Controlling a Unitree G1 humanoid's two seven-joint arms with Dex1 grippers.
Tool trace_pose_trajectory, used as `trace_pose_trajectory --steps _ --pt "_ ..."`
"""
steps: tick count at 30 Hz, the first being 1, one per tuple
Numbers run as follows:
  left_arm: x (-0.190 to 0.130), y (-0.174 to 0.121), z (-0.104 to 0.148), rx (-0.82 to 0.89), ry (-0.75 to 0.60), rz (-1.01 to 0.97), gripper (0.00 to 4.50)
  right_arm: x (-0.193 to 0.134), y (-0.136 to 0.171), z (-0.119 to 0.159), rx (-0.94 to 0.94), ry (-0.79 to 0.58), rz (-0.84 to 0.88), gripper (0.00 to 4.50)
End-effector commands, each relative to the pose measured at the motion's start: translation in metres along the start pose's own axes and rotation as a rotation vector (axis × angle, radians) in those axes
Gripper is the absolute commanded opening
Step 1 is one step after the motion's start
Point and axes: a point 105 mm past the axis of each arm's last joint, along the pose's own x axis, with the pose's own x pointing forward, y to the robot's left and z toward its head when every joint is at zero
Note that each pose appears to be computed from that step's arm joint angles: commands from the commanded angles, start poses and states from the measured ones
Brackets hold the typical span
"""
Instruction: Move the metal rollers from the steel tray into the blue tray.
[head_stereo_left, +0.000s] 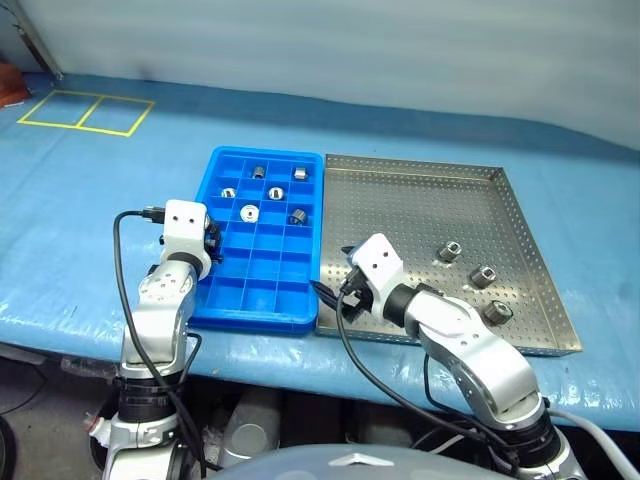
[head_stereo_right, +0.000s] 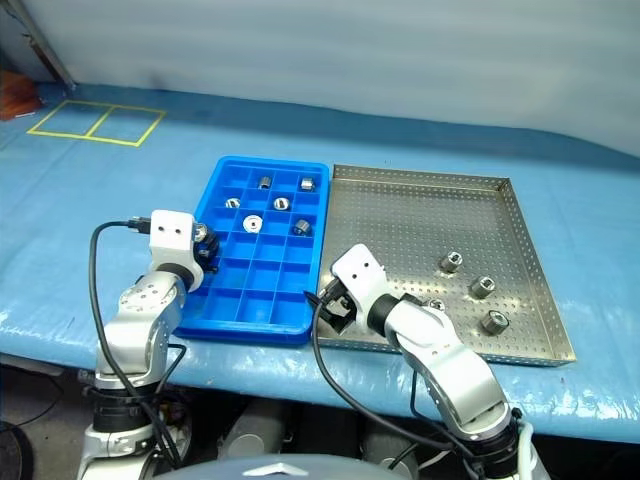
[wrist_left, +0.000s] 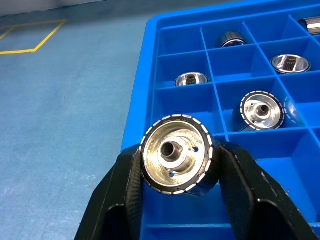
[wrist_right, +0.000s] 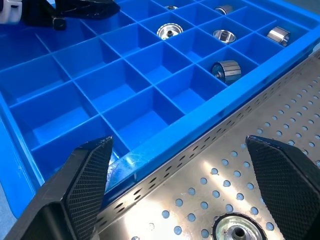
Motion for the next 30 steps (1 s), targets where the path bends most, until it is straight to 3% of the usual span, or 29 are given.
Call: trace_pose_trajectory --steps 1,7,8,14,18,21,26,30 --pt "0.005 0.0 0.008 0.009 -0.026 0.007 1.85 -0.007 -0.003 0.011 -0.016 -0.051 -0.038 4.5" --pt "0.01 -0.008 0.006 -0.002 -0.011 -0.05 1.85 -0.012 -0.005 0.009 0.002 -0.05 -0.077 4.5" --pt "0.009 -0.009 0.009 -0.001 -0.019 -0.065 2.57 -0.014 -0.006 0.008 0.005 -0.05 -0.089 4.5" --pt "0.009 -0.018 0.029 0.003 -0.094 -0.155 4.43 -0.028 -0.017 0.002 0.014 -0.032 -0.165 4.5" --pt "0.008 -0.052 0.066 0.018 -0.224 -0.369 4.47 -0.044 -0.026 -0.002 0.014 -0.014 -0.217 4.5" --pt "0.005 -0.097 0.083 0.077 -0.279 -0.623 4.47 -0.058 -0.031 -0.009 0.023 0.014 -0.277 4.5" --pt "-0.005 -0.153 0.077 0.3 -0.241 -0.994 4.47 -0.076 -0.031 -0.018 0.055 0.043 -0.351 4.5" --pt "-0.005 -0.172 0.06 0.474 -0.17 -1.161 4.47 -0.086 -0.027 -0.026 0.088 0.066 -0.405 4.5"
